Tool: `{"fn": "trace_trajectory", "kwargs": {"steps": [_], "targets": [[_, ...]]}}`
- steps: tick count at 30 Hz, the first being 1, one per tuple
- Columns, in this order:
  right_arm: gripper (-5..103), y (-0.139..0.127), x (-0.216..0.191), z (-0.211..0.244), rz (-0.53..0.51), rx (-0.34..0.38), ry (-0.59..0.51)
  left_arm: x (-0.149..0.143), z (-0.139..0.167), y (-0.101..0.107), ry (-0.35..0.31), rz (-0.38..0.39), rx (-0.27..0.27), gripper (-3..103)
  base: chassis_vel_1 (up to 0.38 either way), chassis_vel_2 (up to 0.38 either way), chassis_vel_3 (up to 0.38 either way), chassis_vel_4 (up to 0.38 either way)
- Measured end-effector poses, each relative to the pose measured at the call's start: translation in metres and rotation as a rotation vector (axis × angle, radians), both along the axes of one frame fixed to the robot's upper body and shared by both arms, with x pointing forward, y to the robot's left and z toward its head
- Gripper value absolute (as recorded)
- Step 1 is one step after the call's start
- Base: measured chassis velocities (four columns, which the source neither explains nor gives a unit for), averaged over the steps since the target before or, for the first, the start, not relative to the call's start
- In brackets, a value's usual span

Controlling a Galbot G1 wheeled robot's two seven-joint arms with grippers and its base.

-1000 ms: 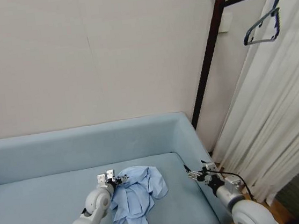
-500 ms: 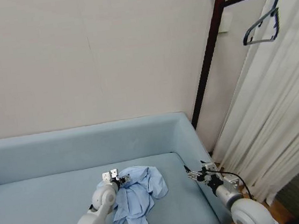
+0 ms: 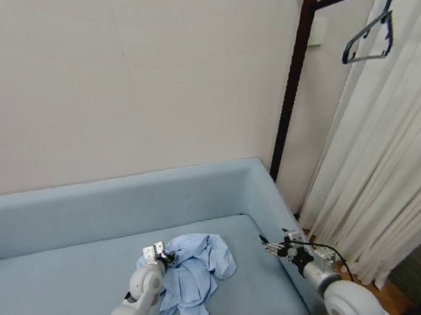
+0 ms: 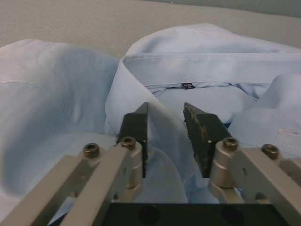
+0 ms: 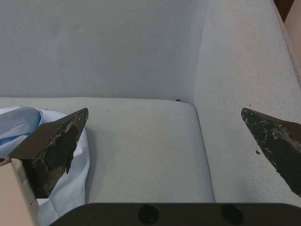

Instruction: Pick up the clothes from the sofa and hang them on the clothes hanger.

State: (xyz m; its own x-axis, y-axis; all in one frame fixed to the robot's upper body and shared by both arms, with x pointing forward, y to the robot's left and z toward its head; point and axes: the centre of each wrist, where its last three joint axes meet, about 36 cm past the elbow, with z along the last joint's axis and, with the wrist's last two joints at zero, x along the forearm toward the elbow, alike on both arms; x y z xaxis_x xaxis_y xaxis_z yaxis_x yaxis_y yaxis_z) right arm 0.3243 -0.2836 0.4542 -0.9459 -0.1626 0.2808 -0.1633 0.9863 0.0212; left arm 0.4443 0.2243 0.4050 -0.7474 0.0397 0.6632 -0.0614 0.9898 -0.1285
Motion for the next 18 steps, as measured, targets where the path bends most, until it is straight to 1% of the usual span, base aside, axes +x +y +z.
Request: {"fn": "trace_trajectory", "kwargs": {"steps": [3, 4, 6, 7, 11, 13, 14, 16, 18], "targets": [[100, -0.001, 0.000, -0.001, -0.004, -0.001, 0.002, -0.006, 0.001, 0.001, -0.002, -0.001, 0.004, 14, 0.000, 0.000, 0.000, 0.000], [100, -0.001, 0.000, -0.001, -0.004, -0.001, 0.002, -0.006, 0.001, 0.001, -0.002, -0.001, 0.004, 14, 0.000, 0.000, 0.000, 0.000], [100, -0.001, 0.000, -0.001, -0.005, 0.001, 0.003, -0.011, 0.003, 0.003, -0.005, 0.010, 0.009, 4, 0.000, 0.000, 0.000, 0.000], [100, -0.001, 0.000, -0.002, -0.005, 0.002, 0.003, -0.012, 0.003, 0.004, -0.005, 0.014, 0.011, 2, 0.000, 0.000, 0.000, 0.000], [100, 0.000, 0.001, -0.002, -0.004, 0.005, 0.003, -0.017, 0.005, 0.008, -0.014, 0.032, 0.020, 0, 0.000, 0.000, 0.000, 0.000], [100, 0.000, 0.002, -0.003, -0.003, 0.005, 0.004, -0.018, 0.015, 0.008, -0.030, 0.057, 0.035, 0, 0.000, 0.000, 0.000, 0.000], [100, 0.000, 0.002, -0.003, -0.003, 0.005, 0.004, -0.018, 0.015, 0.008, -0.030, 0.057, 0.035, 0, 0.000, 0.000, 0.000, 0.000], [100, -0.001, 0.003, -0.004, -0.001, -0.001, 0.007, -0.014, 0.033, 0.008, -0.044, 0.079, 0.037, 0, 0.000, 0.000, 0.000, 0.000], [100, -0.002, 0.005, -0.005, 0.000, -0.004, 0.010, -0.010, 0.049, 0.010, -0.039, 0.072, 0.020, 0, 0.000, 0.000, 0.000, 0.000]]}}
